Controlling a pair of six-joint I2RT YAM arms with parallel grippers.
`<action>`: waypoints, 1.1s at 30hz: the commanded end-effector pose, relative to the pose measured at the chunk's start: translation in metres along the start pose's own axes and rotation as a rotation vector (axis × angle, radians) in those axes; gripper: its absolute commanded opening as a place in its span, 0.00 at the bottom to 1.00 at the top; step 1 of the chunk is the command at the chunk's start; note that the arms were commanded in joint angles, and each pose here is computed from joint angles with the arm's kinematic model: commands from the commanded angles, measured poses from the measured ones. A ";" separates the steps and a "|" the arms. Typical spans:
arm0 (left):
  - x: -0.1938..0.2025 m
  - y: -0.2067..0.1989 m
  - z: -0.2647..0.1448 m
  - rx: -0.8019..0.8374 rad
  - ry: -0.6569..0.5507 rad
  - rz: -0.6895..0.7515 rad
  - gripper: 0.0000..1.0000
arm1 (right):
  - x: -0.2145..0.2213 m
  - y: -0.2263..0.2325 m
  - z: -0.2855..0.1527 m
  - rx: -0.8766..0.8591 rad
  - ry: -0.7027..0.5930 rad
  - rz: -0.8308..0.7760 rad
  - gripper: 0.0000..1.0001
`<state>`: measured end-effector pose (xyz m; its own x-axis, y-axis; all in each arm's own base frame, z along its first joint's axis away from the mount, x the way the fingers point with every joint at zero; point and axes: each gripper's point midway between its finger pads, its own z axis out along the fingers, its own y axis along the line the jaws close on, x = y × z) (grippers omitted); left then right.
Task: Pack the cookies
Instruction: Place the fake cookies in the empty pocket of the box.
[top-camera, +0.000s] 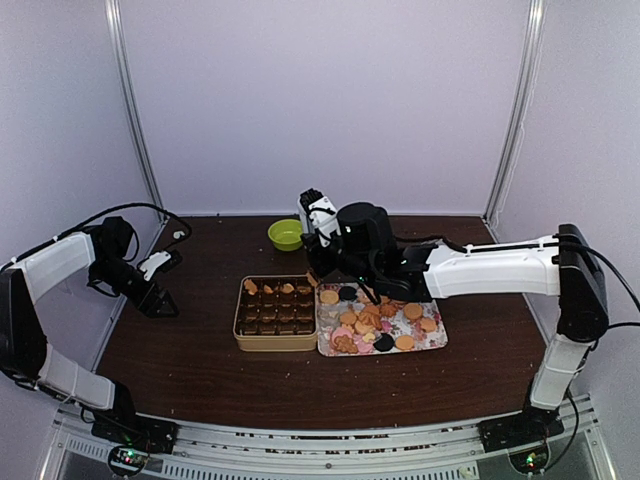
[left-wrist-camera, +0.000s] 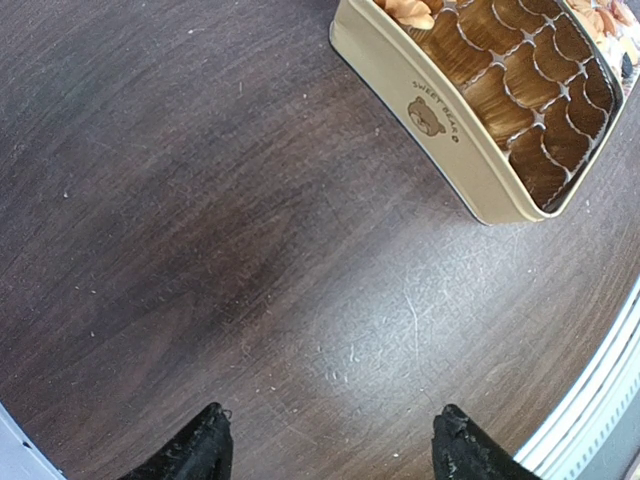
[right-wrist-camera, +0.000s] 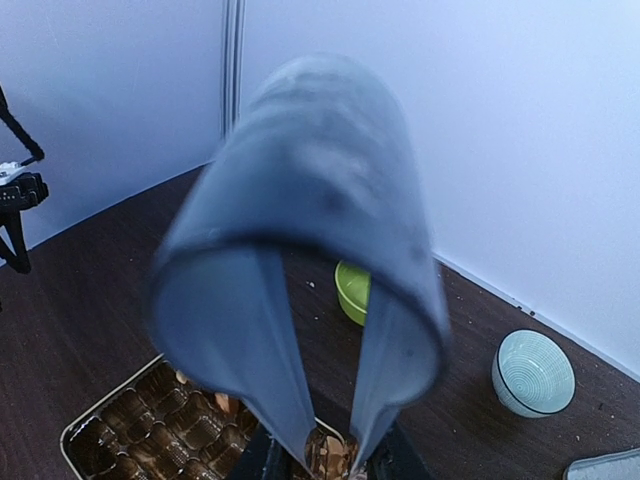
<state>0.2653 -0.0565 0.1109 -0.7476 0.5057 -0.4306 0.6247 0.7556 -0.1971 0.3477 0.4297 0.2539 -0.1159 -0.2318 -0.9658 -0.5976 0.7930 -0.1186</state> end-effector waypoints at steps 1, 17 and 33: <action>-0.005 0.003 -0.007 -0.016 -0.019 0.017 0.71 | -0.023 0.007 0.003 -0.014 -0.058 0.004 0.00; -0.004 0.003 -0.007 -0.014 -0.015 0.020 0.71 | -0.011 0.019 0.018 -0.026 -0.024 0.004 0.00; -0.004 0.002 -0.008 -0.017 -0.015 0.025 0.71 | 0.002 0.020 0.026 0.000 0.014 -0.024 0.24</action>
<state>0.2644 -0.0565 0.1107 -0.7449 0.5111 -0.4288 0.6292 0.7520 -0.1966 0.3540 0.4541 0.2231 -0.1372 -0.2910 -0.9468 -0.6152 0.7742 -0.1488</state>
